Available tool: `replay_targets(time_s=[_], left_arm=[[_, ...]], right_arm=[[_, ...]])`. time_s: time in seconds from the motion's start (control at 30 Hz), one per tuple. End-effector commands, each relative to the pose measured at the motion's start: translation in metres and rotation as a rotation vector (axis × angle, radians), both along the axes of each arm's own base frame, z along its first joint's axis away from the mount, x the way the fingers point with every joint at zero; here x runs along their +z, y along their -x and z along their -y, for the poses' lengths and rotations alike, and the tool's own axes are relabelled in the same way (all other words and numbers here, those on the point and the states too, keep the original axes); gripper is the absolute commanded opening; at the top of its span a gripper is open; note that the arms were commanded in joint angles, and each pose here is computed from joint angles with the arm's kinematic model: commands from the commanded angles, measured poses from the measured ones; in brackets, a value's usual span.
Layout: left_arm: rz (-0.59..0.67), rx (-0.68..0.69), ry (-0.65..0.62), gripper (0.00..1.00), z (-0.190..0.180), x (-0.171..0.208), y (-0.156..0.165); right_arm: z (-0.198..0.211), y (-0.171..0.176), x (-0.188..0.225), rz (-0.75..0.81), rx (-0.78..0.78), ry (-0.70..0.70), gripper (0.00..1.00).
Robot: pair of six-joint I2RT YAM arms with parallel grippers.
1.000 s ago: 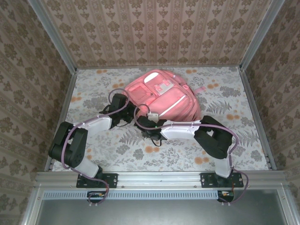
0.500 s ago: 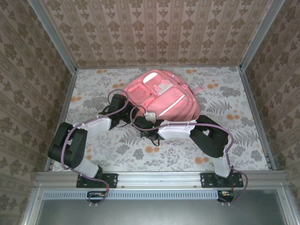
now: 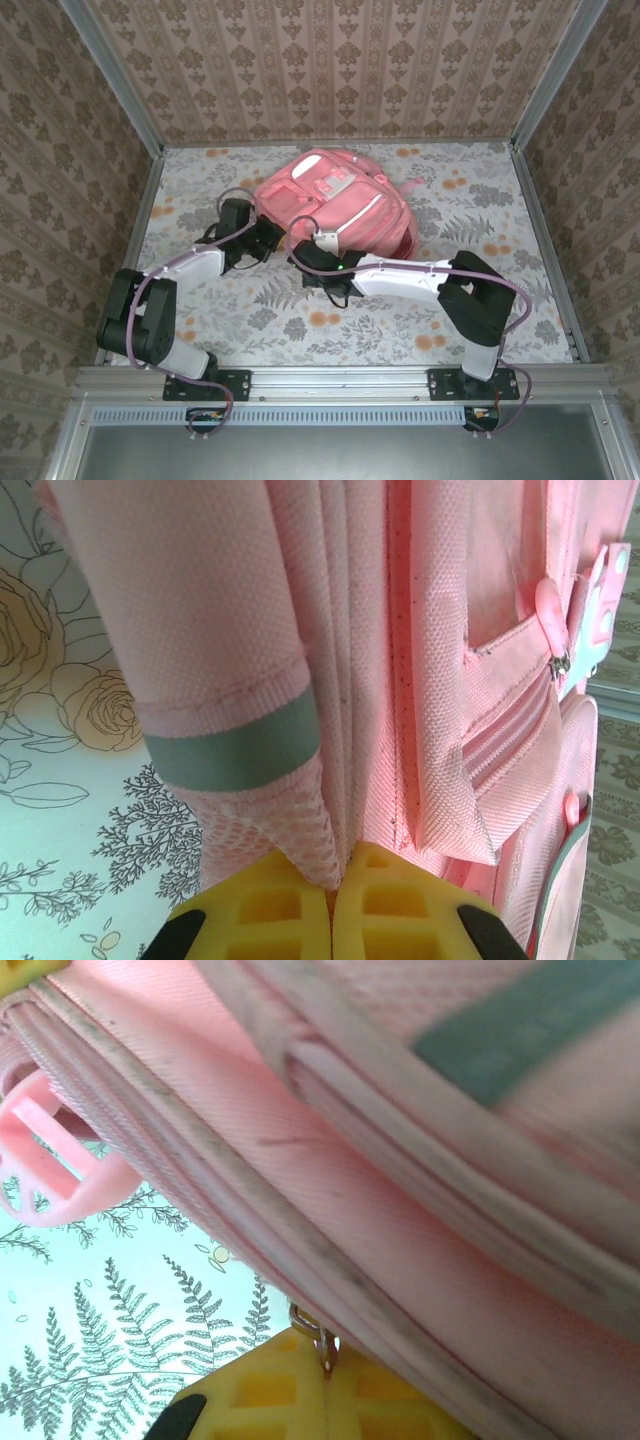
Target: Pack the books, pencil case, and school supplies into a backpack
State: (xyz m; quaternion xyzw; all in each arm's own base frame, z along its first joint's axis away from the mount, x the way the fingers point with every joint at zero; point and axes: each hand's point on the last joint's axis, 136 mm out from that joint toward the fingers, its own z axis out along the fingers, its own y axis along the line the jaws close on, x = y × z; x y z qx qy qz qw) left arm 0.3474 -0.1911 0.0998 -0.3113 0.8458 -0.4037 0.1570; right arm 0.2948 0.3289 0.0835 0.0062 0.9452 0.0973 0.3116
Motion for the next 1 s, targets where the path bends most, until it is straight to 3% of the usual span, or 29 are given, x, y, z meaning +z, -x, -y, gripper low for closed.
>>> replay_targets(time_s=[0.0, 0.33, 0.57, 0.77, 0.8, 0.87, 0.9, 0.97], left_arm=[[0.041, 0.146, -0.125, 0.0, -0.055, -0.004, -0.019], [0.039, 0.167, -0.165, 0.0, -0.073, -0.011, -0.024], [0.033, 0.176, -0.194, 0.0, -0.09, -0.017, -0.028], [0.052, 0.131, -0.189, 0.0, -0.088, -0.01, -0.033], [0.046, 0.124, -0.189, 0.04, -0.087, -0.01, -0.032], [0.046, 0.105, -0.182, 0.27, -0.082, -0.009, -0.029], [0.042, 0.096, -0.186, 0.43, -0.081, -0.008, -0.025], [0.034, 0.069, -0.212, 0.55, -0.079, -0.005, -0.015]], right_arm=[[0.065, 0.018, -0.011, -0.046, -0.085, 0.199, 0.0], [0.111, 0.051, 0.001, -0.079, -0.138, 0.18, 0.0], [0.158, 0.067, -0.008, -0.099, -0.186, 0.261, 0.0], [0.138, 0.058, -0.003, -0.068, -0.121, 0.161, 0.0], [0.135, 0.056, -0.002, -0.066, -0.12, 0.155, 0.0], [0.129, 0.052, 0.002, -0.062, -0.106, 0.15, 0.0], [0.125, 0.051, 0.003, -0.063, -0.096, 0.148, 0.0], [0.12, 0.048, 0.004, -0.07, -0.09, 0.149, 0.06]])
